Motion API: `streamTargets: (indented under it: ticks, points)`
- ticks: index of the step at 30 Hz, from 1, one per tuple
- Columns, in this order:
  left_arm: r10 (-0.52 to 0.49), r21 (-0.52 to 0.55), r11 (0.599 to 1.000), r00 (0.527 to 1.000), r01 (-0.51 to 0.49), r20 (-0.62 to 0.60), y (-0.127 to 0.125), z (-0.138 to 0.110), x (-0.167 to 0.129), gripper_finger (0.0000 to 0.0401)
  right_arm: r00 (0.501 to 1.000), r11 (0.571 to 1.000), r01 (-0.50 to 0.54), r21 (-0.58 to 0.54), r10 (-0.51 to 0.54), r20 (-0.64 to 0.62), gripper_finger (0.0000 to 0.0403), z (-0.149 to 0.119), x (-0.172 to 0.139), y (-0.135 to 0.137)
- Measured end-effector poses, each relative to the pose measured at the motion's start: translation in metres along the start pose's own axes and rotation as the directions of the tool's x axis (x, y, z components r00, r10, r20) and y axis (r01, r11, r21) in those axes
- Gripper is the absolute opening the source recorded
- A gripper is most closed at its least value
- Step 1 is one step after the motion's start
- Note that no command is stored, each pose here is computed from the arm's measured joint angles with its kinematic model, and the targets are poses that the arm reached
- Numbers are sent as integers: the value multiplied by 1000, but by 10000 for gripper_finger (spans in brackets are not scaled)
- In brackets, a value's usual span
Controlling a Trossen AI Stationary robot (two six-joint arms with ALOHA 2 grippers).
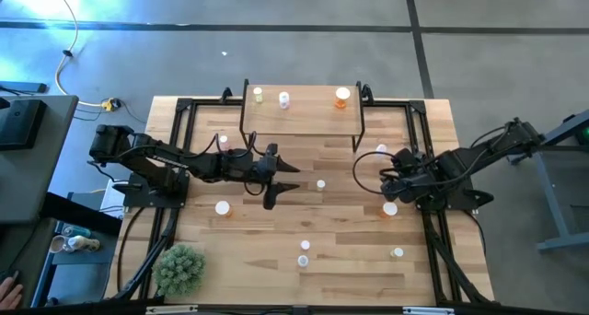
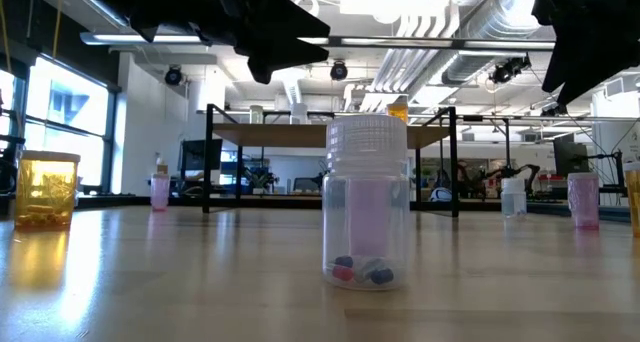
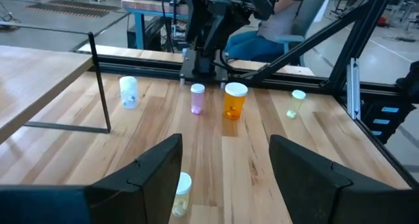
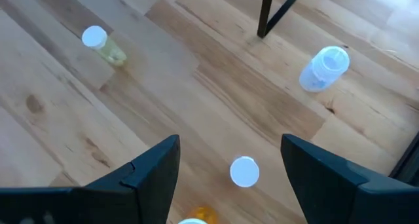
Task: Pick and place medicine bottles onto shelf by color
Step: Put the right pink pill bottle on the shelf
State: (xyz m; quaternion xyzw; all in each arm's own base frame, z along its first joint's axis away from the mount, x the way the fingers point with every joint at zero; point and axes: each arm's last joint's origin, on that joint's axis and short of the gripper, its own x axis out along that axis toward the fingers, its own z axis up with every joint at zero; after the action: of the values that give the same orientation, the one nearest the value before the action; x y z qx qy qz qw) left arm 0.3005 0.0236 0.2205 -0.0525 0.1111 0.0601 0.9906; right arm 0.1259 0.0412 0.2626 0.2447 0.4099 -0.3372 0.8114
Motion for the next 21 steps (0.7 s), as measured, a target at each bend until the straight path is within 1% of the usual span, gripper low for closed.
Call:
streamTargets:
  ticks: [6,9,14,21]
  points:
    - [3,9,1000,1000,-3,1,0,0,0,220,1000,1000,-21,3,21,-7,256,-5,-2,3]
    - [3,8,1000,1000,-3,1,0,0,0,220,1000,1000,-10,12,10,-7,256,-8,-1,6]
    - [3,13,1000,1000,-3,0,0,0,0,220,996,992,85,89,-83,-31,256,-13,8,12]
    - [3,34,999,1000,-3,-5,0,-1,0,220,961,953,267,147,-251,-113,256,-23,24,20]
